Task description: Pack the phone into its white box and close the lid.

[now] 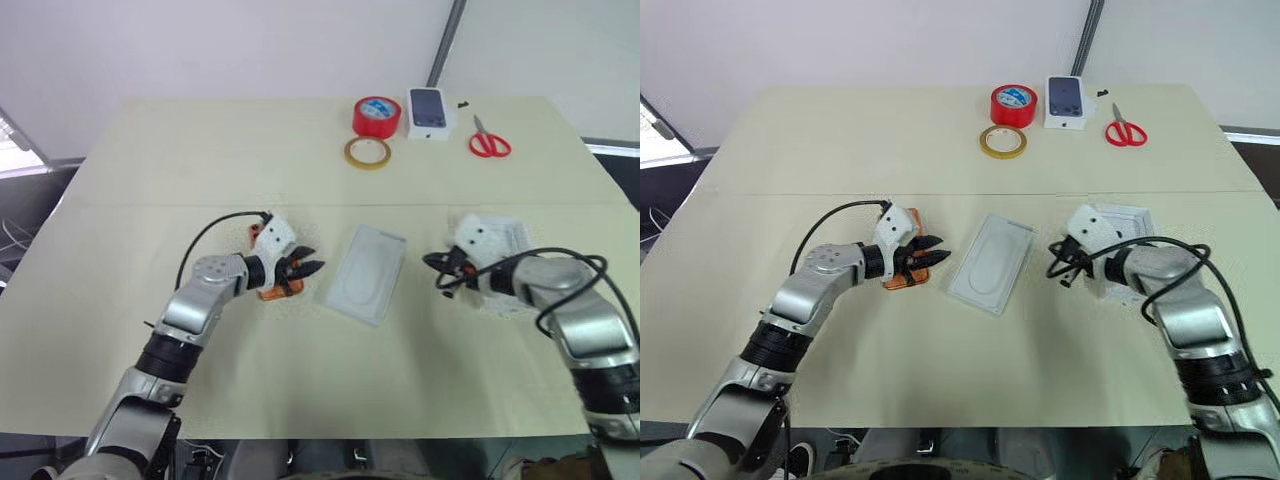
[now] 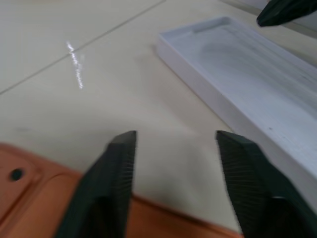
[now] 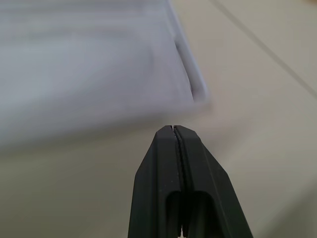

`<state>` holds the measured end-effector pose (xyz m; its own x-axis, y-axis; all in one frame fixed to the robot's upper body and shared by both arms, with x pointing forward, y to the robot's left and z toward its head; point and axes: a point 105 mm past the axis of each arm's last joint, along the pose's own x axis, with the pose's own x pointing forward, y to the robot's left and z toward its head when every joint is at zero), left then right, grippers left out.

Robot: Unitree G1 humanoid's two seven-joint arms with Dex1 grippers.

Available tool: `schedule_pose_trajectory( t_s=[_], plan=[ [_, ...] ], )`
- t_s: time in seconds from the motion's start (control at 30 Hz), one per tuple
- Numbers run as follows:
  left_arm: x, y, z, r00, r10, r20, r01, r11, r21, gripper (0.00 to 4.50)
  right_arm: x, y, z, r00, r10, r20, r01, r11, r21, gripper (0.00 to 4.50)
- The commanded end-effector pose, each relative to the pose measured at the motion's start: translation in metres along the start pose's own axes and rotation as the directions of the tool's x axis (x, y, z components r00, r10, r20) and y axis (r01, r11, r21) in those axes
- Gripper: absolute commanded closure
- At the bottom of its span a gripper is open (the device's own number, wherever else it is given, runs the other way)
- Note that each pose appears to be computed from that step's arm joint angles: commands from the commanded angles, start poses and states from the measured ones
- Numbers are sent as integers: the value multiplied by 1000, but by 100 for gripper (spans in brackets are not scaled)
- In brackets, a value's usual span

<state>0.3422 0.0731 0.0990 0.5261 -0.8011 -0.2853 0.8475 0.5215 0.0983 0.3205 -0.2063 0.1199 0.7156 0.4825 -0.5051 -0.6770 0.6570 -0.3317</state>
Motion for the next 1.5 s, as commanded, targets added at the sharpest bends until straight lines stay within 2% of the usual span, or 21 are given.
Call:
schedule_pose_trajectory(
  t_s=[0.03,0.13,0.3,0.47,0.6,0.8,0.93,1.23,1.37,1.5],
  plan=[
    [7,0,5,1000,-8,-13,9,998,58,335,-6,4,10,999,-8,44,9,1000,-21,450],
    [16,-5,-3,995,-42,-95,52,993,110,420,1,15,2,1000,2,10,-1,998,-67,450],
    [26,-31,-5,973,-185,-140,196,978,75,420,12,27,-7,1000,11,-2,-11,998,-64,450],
    [31,-58,-8,934,-304,-185,319,946,57,420,19,27,-3,1000,16,16,-14,995,-95,450],
    [36,-72,2,919,-367,-144,373,928,18,420,21,25,4,999,36,23,-34,997,-75,450],
    [38,-68,13,927,-358,-111,362,932,20,420,7,44,-5,987,160,-33,-163,983,-85,450],
    [37,-45,11,955,-272,-119,277,961,26,420,2,50,-10,982,179,-62,-186,975,-124,450],
    [28,-50,14,952,-292,-89,295,956,14,420,-1,46,-9,984,166,-60,-173,975,-142,450],
    [26,-36,12,975,-205,-80,207,978,17,420,-5,40,-12,986,145,-83,-156,975,-156,450],
    [17,-19,20,989,-140,-37,140,990,-2,420,-16,20,-7,994,81,-77,-93,980,-174,450]
  ],
)
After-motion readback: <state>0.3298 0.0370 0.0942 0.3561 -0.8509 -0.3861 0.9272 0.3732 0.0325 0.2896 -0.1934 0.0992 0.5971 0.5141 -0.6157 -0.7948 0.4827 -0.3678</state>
